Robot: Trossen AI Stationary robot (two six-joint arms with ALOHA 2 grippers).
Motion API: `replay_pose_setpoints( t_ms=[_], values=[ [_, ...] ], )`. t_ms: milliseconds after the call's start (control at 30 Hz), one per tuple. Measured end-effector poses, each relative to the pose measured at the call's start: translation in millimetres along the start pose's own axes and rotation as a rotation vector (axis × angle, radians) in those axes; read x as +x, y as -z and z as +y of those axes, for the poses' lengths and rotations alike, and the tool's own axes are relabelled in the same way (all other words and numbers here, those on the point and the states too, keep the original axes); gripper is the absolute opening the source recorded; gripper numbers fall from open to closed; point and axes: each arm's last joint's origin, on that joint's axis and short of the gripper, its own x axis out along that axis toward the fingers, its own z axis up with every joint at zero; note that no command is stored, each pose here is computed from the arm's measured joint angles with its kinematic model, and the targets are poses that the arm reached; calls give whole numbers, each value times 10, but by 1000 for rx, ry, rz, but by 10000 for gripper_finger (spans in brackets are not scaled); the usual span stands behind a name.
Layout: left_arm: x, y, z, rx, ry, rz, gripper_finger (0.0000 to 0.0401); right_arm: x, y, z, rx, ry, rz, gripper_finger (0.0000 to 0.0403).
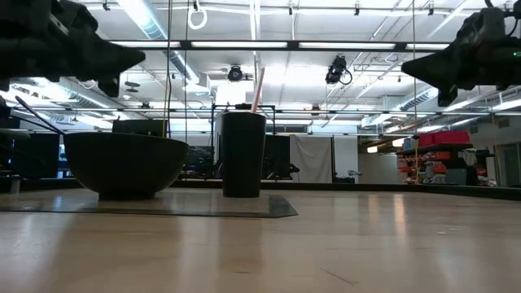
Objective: Pick & Place Utensil
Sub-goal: Return to Home Position
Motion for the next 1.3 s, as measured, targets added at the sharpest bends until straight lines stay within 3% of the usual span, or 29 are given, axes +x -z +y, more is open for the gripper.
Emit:
replay_pose_setpoints(
  t_ms=[133,367,1300],
  values=[
    [6,68,19,-17,-46,71,20,0,0,-11,-20,38,-3,26],
    [9,65,18,-109,-49,65,27,0,2,-9,-82,29,1,27],
    [9,68,18,-112,-49,66,28,0,0,-8,-89,29,1,27]
  ],
)
